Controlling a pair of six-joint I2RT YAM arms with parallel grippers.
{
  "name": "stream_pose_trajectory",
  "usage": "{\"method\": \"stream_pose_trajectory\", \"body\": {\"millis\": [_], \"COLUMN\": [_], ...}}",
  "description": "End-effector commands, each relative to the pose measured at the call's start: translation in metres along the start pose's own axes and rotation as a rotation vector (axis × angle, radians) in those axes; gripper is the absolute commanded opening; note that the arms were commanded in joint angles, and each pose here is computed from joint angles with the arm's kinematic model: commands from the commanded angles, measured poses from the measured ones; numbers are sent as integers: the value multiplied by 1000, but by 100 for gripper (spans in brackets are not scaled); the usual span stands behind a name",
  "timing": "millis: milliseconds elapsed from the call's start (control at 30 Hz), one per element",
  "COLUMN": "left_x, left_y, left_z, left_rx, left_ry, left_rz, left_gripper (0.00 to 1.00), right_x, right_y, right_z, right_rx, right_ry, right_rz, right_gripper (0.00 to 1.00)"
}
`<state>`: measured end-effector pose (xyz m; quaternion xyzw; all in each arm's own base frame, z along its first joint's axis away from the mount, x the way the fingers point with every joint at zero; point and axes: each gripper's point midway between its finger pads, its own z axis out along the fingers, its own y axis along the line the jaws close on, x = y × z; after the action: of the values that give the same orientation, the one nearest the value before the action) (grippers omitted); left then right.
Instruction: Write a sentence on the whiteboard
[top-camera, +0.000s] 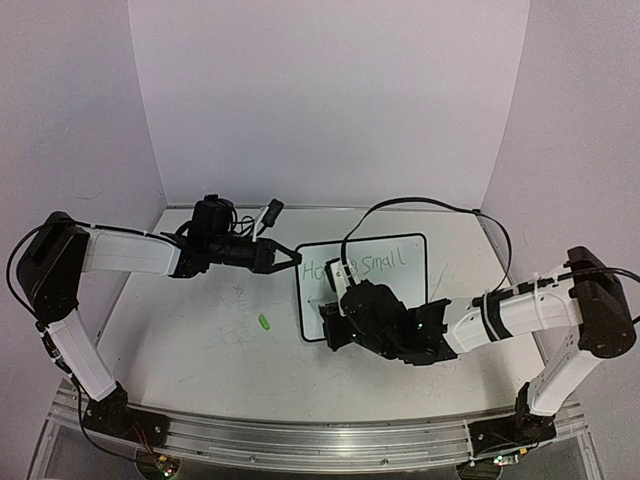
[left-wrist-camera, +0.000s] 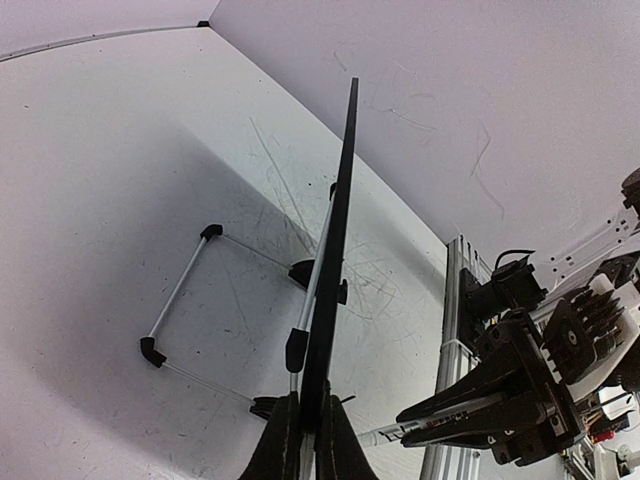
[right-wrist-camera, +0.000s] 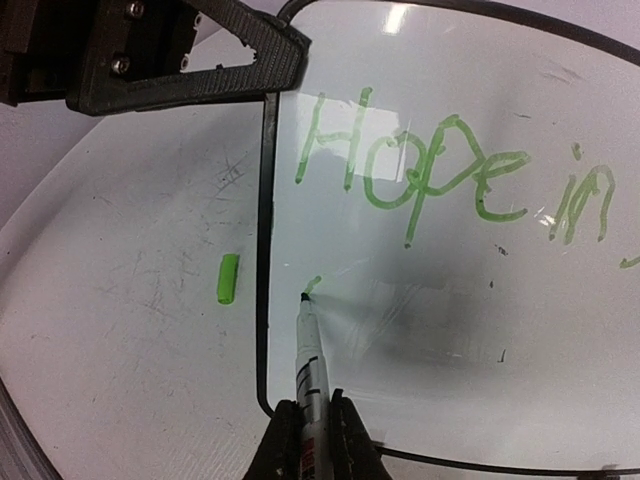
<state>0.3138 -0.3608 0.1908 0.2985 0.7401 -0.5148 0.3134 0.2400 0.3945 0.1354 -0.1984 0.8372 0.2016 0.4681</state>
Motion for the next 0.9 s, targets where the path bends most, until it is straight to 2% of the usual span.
{"method": "stream_pose_trajectory", "body": {"millis": [0, 500, 867], "left_x": [-23, -22, -22], "left_y": [-19, -19, -20], "left_z": [-11, -10, -9], "left_rx": [24, 28, 28], "left_ry": [-60, -56, -56], "left_rz": [63, 60, 61], "left_gripper": [0, 0, 0], "right_x": [-1, 15, 15], "right_y": [7, -18, 3], "right_z": [1, -7, 3], "right_rx": [-14, 78, 23], "right_ry": [3, 33, 44], "right_rz": [17, 47, 28], "right_gripper": [0, 0, 0]}}
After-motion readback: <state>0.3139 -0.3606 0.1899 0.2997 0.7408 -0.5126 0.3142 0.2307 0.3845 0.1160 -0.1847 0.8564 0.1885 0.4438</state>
